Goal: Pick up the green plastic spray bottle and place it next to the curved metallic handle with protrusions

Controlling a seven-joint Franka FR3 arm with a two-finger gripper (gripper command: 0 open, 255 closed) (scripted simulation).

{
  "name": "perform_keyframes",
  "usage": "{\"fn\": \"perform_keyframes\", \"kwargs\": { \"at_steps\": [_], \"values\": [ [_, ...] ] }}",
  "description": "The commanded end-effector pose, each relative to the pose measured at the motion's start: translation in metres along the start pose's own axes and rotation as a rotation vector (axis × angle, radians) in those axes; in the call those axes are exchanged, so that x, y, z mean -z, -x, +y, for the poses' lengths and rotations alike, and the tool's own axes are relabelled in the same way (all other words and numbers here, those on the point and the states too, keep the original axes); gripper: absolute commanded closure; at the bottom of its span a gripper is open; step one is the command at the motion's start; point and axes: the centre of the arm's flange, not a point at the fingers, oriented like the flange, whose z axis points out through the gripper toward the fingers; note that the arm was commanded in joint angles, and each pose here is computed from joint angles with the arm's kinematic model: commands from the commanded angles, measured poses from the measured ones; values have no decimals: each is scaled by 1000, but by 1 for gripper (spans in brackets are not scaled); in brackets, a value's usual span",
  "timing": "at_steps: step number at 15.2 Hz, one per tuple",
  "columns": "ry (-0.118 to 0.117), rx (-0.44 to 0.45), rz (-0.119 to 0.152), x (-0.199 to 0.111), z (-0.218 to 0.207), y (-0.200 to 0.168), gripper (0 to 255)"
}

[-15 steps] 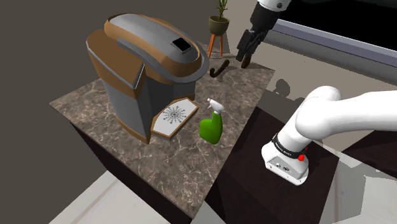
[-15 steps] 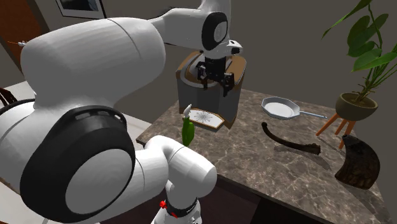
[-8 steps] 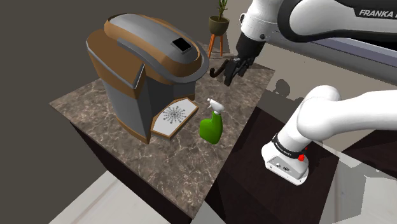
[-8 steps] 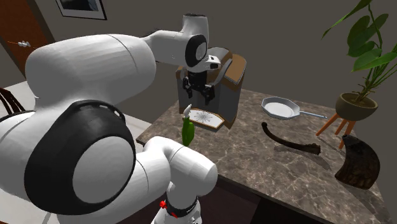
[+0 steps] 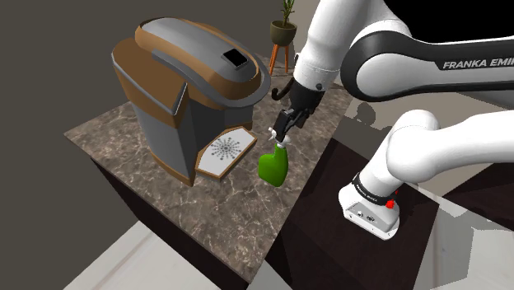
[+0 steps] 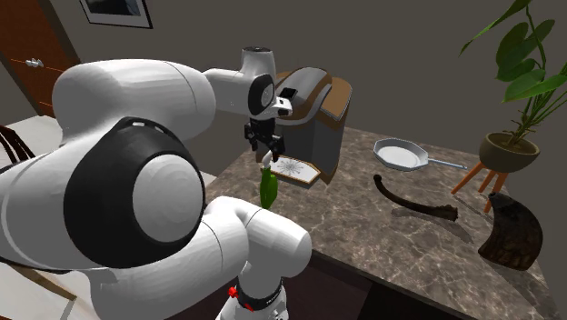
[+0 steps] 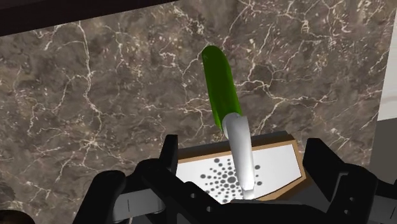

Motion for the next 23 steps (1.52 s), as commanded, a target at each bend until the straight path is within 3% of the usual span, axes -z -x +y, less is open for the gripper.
{"fn": "perform_keyframes", "kwargs": {
  "at_steps": [1,6,14,15,23],
  "values": [
    [-1,-2,-1,-10,-3,3,0],
    [-1,-2,-1,-40,-3,3,0],
    [-1,-2,-1,-40,-3,3,0],
    [-1,-2,-1,-40,-3,3,255],
    [-1,-2,-1,-40,-3,3,255]
  ]
}}
